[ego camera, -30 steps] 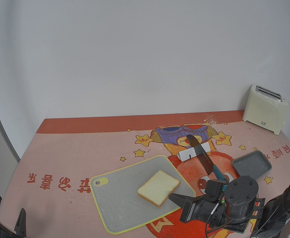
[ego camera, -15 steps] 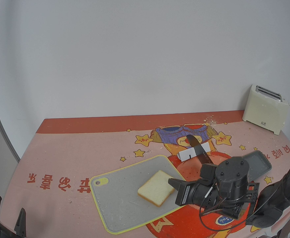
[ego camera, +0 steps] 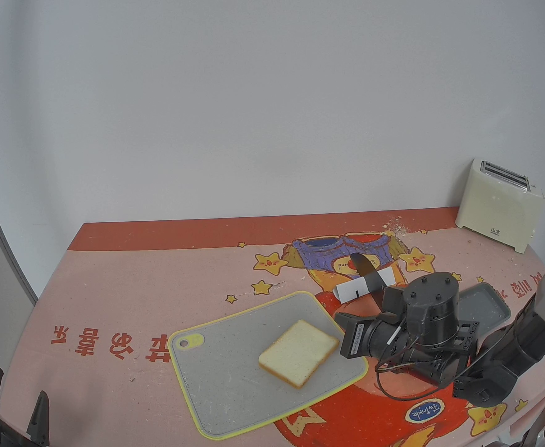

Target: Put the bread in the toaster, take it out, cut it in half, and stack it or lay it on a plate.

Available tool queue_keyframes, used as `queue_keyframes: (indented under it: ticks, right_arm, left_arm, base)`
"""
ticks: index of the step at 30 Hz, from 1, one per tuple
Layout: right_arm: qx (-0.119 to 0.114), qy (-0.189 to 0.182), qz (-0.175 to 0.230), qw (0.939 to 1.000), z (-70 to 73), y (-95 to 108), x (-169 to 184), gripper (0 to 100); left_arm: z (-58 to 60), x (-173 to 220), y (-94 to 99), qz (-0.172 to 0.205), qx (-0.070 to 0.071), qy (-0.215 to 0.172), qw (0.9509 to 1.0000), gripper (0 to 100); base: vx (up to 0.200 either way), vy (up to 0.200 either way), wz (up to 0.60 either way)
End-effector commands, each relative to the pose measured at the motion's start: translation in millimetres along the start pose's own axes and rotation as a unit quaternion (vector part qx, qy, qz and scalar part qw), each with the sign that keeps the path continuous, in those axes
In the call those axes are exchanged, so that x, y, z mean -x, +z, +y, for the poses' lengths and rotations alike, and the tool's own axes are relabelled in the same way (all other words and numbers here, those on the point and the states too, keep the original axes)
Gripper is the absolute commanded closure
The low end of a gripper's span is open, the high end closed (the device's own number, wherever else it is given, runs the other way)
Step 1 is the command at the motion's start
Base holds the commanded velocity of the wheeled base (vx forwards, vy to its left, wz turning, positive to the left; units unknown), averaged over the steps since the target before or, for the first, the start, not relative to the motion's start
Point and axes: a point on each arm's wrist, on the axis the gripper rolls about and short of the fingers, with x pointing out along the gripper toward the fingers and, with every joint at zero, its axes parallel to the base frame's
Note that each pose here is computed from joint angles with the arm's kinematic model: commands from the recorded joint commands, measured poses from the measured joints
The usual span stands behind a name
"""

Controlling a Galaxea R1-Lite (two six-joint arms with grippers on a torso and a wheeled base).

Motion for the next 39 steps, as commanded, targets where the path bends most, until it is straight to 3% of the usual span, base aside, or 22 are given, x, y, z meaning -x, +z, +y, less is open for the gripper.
queue_keyframes:
  ticks: [1,7,23,34,39]
  right_arm:
    - [0.007,-0.009,0.016,0.9998,-0.4,-8.9,-9.4,100]
    - [0.014,-0.021,0.034,0.9991,2.7,-11.5,-12.6,100]
    - [0.016,0.026,0.044,0.9986,31.6,-23.2,0.0,100]
    - [0.008,0.026,0.031,0.9992,28.2,-7.6,19.8,100]
    - [0.020,0.048,0.060,0.9968,31.5,-24.7,49.9,100]
  left_arm:
    - [0.0,-0.5,-5.1,0.004,0.000,0.000,1.0000,0]
    - [0.0,-0.5,-5.1,0.004,0.000,0.000,1.0000,0]
    - [0.0,-0.5,-4.9,0.003,0.000,0.000,1.0000,0]
    - [0.0,-0.5,-4.9,0.003,0.000,0.000,1.0000,0]
    - [0.0,-0.5,-4.9,0.003,0.000,0.000,1.0000,0]
  base:
    - [0.000,0.000,0.00]
    - [0.000,0.000,0.00]
    - [0.000,0.000,0.00]
    - [0.000,0.000,0.00]
    - [0.000,0.000,0.00]
